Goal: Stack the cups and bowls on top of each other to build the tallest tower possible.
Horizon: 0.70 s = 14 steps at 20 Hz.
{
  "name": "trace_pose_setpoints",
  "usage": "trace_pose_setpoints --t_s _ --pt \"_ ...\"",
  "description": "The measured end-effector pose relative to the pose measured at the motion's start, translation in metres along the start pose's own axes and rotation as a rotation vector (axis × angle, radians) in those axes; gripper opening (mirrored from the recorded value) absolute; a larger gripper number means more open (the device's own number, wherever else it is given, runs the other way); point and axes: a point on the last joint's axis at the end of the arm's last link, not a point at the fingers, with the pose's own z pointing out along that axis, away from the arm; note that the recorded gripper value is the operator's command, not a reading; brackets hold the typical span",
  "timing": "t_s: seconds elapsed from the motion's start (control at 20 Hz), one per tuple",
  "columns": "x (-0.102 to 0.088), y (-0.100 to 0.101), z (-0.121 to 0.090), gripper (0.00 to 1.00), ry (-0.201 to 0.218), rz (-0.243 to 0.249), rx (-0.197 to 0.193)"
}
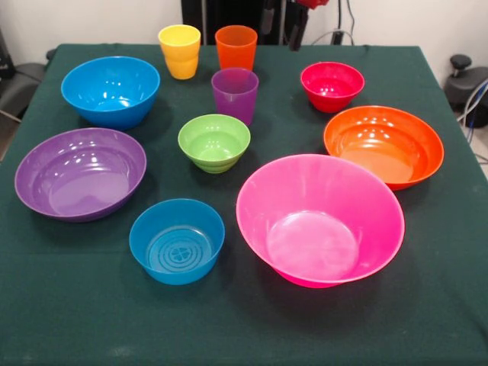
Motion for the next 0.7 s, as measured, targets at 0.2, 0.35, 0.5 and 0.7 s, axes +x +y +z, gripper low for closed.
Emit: trace_pose_setpoints --t_s 0.2,0.35,0.5,0.7 --pt "-0.007 -0.005 0.001 1.0 -0.008 0.015 -0.002" --pt "-0.011 -0.008 0.002 1.0 -0.011 0.023 -0.002" --pt "-0.013 -0.009 0.002 1.0 -0.012 0.028 0.0" --pt "-0.014 -0.011 0.005 1.0 -0.012 0.029 0.007"
